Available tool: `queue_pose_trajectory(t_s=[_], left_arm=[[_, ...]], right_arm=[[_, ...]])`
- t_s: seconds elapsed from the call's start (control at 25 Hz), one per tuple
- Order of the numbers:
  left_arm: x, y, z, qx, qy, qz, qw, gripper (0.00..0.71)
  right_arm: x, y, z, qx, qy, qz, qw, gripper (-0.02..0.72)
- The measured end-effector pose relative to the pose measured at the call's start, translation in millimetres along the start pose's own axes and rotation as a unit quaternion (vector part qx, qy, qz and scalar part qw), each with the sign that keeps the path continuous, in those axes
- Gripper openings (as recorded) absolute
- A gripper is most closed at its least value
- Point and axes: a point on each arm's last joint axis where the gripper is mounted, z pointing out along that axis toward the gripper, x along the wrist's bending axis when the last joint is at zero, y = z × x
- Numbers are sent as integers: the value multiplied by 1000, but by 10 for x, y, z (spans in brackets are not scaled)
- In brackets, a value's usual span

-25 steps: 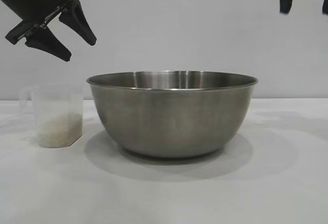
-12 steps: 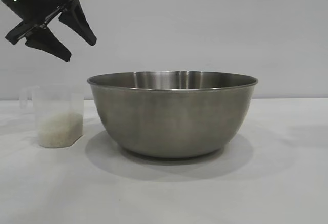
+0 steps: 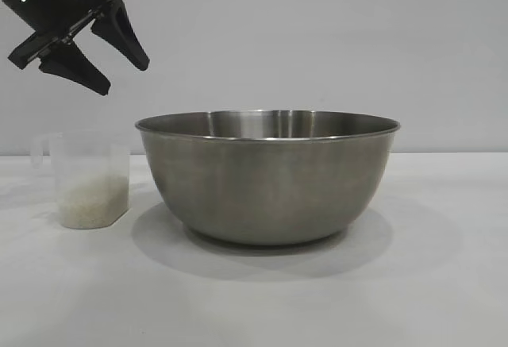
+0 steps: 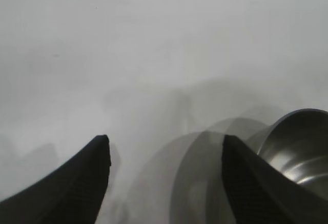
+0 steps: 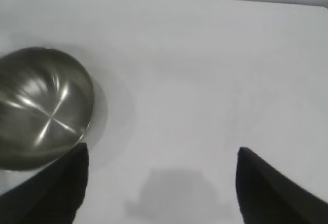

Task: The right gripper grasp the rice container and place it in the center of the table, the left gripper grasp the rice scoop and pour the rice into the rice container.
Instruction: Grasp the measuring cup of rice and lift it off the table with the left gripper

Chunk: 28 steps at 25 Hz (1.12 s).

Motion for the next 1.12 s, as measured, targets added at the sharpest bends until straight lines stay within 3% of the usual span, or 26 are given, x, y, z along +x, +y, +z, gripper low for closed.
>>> queue_pose_trajectory(t_s=[0.2, 0.44, 0.64, 1.12], left_arm=[[0, 0, 0, 0, 0, 0, 1000, 461], [0, 0, 0, 0, 0, 0, 1000, 461], [0, 0, 0, 0, 0, 0, 1000, 461], [8, -14, 0, 8, 4, 14, 1000, 461]], right_arm=[[2, -641, -18, -42, 1, -2, 999, 510], [6, -1041, 93, -125, 8, -2, 992, 510], [-4, -1149, 313, -100, 9, 1, 995, 510], [-5, -1142, 328, -105, 9, 1, 994, 510]])
